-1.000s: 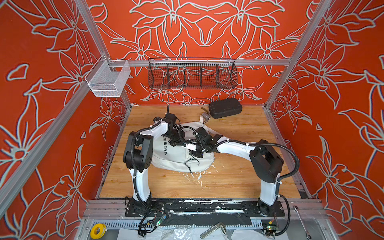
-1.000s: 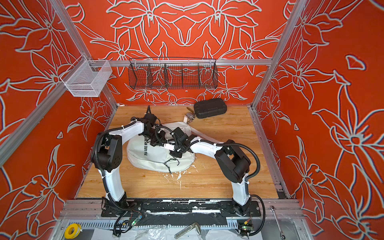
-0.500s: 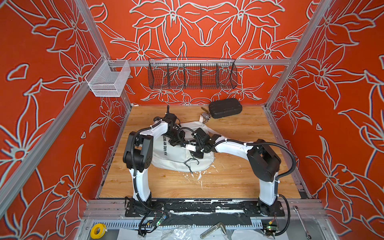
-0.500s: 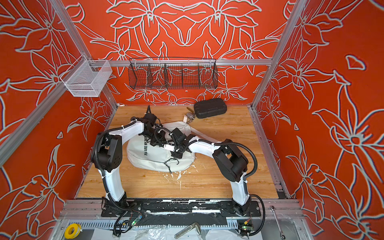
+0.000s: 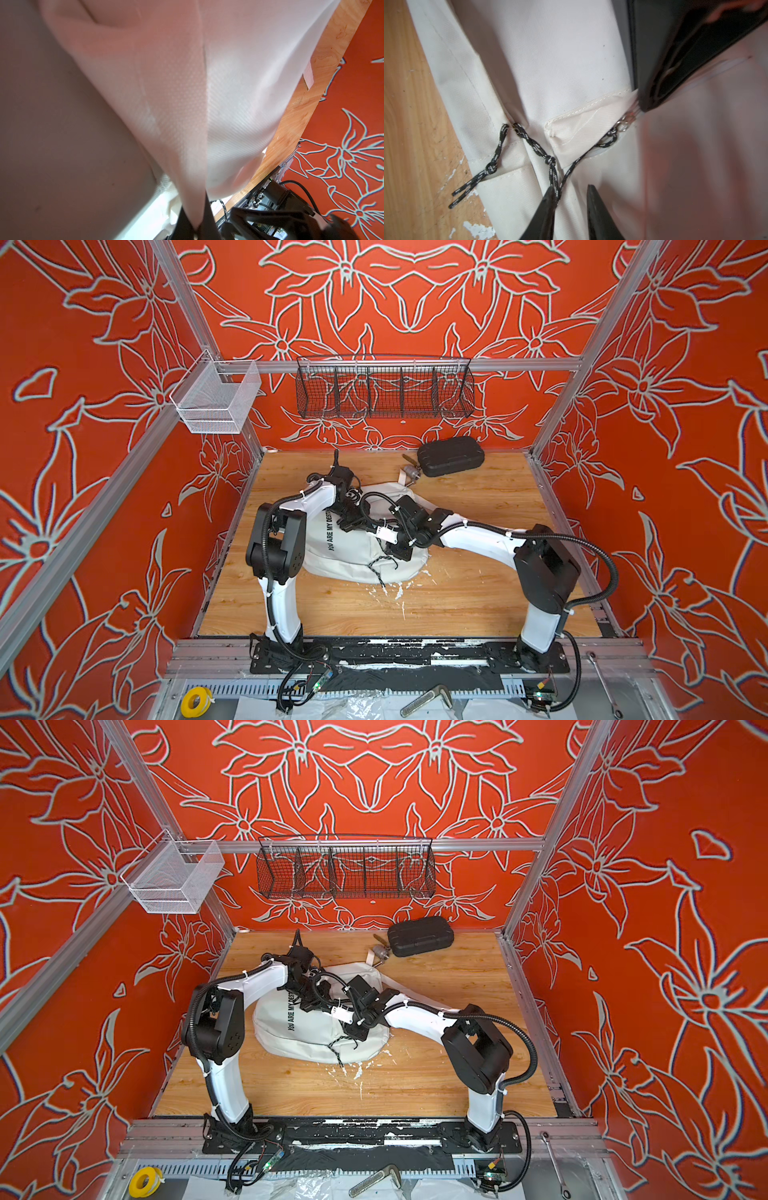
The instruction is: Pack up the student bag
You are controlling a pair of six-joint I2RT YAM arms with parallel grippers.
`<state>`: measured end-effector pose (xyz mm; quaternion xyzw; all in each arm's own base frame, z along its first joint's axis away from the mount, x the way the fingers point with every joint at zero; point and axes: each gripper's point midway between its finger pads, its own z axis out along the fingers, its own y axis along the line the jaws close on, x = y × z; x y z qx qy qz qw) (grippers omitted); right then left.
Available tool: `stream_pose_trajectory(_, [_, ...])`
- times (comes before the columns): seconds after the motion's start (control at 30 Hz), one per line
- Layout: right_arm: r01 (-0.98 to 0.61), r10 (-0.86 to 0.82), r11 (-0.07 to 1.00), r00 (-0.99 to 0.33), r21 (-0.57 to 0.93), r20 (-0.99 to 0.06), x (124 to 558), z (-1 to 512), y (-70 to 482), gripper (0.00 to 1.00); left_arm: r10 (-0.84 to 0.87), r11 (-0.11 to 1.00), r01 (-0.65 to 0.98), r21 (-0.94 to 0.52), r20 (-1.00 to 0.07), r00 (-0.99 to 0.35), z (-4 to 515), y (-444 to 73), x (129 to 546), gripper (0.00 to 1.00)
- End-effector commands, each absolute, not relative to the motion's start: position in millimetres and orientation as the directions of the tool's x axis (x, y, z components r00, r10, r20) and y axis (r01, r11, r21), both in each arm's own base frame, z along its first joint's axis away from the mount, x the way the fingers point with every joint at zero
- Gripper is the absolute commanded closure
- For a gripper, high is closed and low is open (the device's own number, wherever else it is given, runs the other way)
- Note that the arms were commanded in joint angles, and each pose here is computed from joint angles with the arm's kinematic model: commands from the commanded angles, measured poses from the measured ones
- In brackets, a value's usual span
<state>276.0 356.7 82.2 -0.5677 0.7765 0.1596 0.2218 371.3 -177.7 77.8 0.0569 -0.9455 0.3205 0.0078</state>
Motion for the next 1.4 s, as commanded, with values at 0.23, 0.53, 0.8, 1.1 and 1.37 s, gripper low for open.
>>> stream_pose_trajectory(0.23, [-0.803, -0.715, 0.592, -0.560, 0.062, -0.420, 295, 52, 353, 0.81, -0.111, 0.778, -0.089, -0.622, 0.003, -0.994, 96, -177, 377, 1.00])
stream_pose_trajectory(0.53, [-0.772, -0.719, 0.634, -0.605, 0.032, -0.342, 297, 24, 342, 0.87, -0.102, 0.780, -0.080, -0.621, -0.001, -0.995, 97, -177, 375, 1.00])
stream_pose_trajectory(0.8, [-0.786, -0.724, 0.616, -0.593, 0.056, -0.352, 288, 35, 345, 1.00, -0.100, 0.794, -0.064, -0.604, -0.026, -0.995, 98, -172, 383, 1.00])
stream_pose_trajectory(1.1, [-0.768, -0.683, 0.634, -0.610, 0.088, -0.402, 261, 104, 318, 1.00, -0.104, 0.787, -0.036, -0.616, -0.075, -0.992, 108, -162, 413, 1.00])
stream_pose_trajectory(1.37, [-0.688, -0.629, 0.673, -0.726, 0.273, -0.277, 220, 80, 321, 1.00, -0.153, 0.746, -0.066, -0.662, -0.075, -0.985, 112, -154, 430, 1.00])
